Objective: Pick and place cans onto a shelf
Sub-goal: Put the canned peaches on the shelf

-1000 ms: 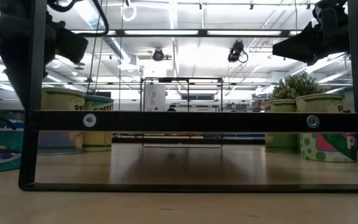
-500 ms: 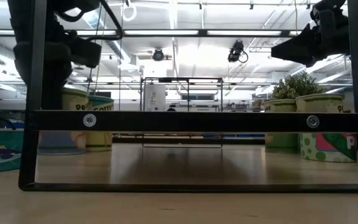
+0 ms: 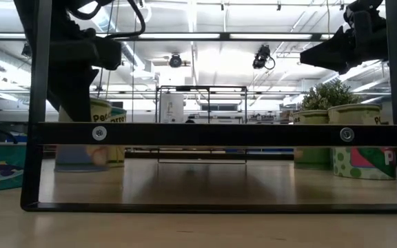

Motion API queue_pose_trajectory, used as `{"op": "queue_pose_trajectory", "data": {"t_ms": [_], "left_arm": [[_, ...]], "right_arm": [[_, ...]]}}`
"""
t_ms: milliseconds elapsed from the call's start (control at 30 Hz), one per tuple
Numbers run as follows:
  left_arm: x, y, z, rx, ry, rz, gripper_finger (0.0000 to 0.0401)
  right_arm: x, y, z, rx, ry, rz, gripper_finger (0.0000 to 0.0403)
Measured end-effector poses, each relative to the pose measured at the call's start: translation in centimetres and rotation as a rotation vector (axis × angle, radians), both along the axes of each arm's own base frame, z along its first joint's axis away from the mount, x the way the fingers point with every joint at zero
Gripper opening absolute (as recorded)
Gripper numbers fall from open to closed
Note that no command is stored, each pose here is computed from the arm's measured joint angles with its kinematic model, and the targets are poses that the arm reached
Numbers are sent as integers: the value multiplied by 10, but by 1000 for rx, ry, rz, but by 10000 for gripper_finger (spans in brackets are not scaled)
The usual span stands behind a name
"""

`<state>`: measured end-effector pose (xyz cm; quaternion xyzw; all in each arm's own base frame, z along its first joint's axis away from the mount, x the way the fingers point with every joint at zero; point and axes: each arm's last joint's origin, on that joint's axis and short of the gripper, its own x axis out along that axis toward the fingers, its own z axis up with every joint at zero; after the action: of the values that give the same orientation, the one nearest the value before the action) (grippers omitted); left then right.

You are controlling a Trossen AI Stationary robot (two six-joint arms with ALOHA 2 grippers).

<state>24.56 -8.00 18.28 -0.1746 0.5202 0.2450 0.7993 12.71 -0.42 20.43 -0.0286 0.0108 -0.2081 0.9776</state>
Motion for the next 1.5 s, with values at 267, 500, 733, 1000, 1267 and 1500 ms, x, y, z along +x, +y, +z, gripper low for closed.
{"op": "queue_pose_trajectory", "data": {"t_ms": [267, 500, 733, 1000, 1267, 1500], "left_arm": [[4, -1, 0, 21, -57, 23, 347], [5, -1, 1, 25, -68, 37, 313], [9, -4, 8, -49, -83, 52, 313], [31, 8, 73, -36, -106, 41, 312], [70, 48, 106, 36, -202, 64, 312], [126, 84, 105, 114, -167, 3, 313]], "right_arm": [[0, 0, 0, 0, 1, 0, 143], [0, 0, 0, 0, 1, 0, 143], [0, 0, 0, 0, 1, 0, 143], [1, 0, 0, 0, -3, 0, 143], [1, 0, 1, 1, -14, 0, 143], [5, 0, -1, -6, 2, 1, 143]]}}
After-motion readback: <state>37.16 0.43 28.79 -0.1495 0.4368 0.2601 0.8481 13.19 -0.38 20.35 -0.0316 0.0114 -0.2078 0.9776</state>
